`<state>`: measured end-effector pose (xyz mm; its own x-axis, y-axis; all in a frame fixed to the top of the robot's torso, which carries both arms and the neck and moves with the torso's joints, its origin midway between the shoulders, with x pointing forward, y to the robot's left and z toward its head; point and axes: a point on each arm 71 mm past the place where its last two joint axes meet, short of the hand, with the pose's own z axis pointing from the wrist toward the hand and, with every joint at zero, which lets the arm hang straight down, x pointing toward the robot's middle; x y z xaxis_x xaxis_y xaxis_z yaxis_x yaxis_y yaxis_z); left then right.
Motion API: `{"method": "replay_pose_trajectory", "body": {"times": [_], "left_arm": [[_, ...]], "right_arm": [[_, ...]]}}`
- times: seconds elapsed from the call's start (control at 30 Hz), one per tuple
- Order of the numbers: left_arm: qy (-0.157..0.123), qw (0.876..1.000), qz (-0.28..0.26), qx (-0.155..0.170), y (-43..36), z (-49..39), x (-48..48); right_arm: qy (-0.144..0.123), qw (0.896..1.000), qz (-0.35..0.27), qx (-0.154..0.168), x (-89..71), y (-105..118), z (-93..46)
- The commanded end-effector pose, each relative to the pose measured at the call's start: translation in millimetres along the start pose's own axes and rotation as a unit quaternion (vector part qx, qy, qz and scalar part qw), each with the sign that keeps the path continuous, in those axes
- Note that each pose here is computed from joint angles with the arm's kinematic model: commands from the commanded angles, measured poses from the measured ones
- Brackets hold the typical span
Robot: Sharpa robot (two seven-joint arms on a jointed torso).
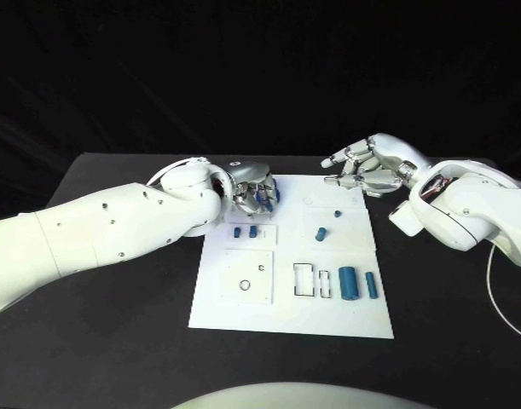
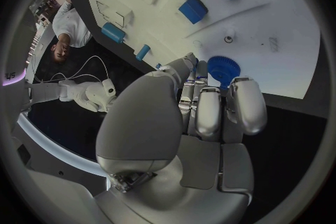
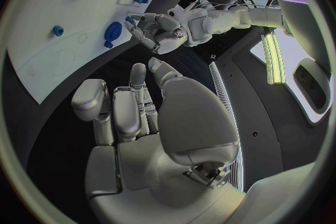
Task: Assemble the parts on the task board
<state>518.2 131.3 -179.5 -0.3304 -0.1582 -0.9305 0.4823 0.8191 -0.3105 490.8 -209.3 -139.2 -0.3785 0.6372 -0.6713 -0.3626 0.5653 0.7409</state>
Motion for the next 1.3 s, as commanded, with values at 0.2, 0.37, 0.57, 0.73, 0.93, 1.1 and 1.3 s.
{"method": "replay_pose_trajectory", "body": {"times": [0.2, 0.37, 0.57, 0.73, 0.93, 1.1, 1.3], "left_arm": [[0.009, 0.999, -0.03, -0.027, 18.4, -12.8, -5.7], [0.02, 0.999, -0.029, -0.041, 28.2, -17.7, -5.7], [0.033, 0.998, -0.027, -0.05, 33.3, -19.5, -4.2], [0.038, 0.998, -0.025, -0.054, 34.7, -18.2, -2.0], [0.044, 0.997, -0.022, -0.055, 34.8, -16.7, 0.6], [0.048, 0.997, -0.021, -0.056, 34.6, -16.3, 1.5], [0.052, 0.997, -0.02, -0.054, 33.2, -15.3, 2.7]], "right_arm": [[0.004, 1.0, -0.002, -0.002, -0.2, 0.0, -1.5], [0.004, 1.0, -0.002, -0.002, -0.4, -0.1, -1.7], [0.004, 1.0, -0.002, -0.002, -0.1, 0.1, -1.5], [0.004, 1.0, -0.002, -0.003, 0.3, 0.5, -1.2], [0.004, 1.0, -0.002, -0.003, 0.4, 0.6, -1.0], [0.005, 1.0, -0.002, -0.003, 0.6, 0.8, -0.9], [0.005, 1.0, -0.002, -0.004, 0.7, 0.9, -0.8]]}}
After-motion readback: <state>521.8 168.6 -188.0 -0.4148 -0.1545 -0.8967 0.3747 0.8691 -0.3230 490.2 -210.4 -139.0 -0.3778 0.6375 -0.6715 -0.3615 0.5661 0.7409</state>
